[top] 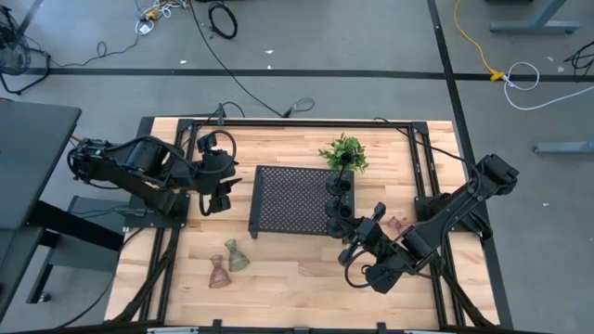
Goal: Pick & Place candle stick holders
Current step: Put the black metal candle holder on the shelf
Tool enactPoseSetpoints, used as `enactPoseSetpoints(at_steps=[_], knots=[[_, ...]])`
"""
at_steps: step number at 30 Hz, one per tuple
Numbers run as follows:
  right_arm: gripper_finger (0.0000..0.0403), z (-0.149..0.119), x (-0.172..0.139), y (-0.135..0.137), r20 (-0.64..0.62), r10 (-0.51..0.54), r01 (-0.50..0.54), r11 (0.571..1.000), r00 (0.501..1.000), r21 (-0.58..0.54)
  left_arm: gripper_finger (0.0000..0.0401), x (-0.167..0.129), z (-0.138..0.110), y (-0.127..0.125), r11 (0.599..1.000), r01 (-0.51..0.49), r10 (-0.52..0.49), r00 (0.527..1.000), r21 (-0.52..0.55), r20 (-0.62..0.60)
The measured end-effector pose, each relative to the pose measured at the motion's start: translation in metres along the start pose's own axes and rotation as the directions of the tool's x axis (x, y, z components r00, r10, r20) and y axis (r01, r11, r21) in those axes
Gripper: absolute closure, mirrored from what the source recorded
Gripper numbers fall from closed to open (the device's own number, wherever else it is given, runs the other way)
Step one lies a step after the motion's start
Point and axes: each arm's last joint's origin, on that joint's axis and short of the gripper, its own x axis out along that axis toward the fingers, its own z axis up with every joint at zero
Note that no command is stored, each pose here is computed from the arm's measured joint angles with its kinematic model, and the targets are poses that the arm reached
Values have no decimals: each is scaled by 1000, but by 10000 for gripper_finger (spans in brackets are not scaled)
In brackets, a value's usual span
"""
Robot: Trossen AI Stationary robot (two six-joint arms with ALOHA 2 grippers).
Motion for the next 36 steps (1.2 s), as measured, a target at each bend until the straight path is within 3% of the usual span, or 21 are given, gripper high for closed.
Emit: enactPoseSetpoints(at_steps=[36], knots=[[394,9,16,-11,-37,-24,25,1000,999,13,208,0,-1,0,1000,-1,1,1000,-13,-5]])
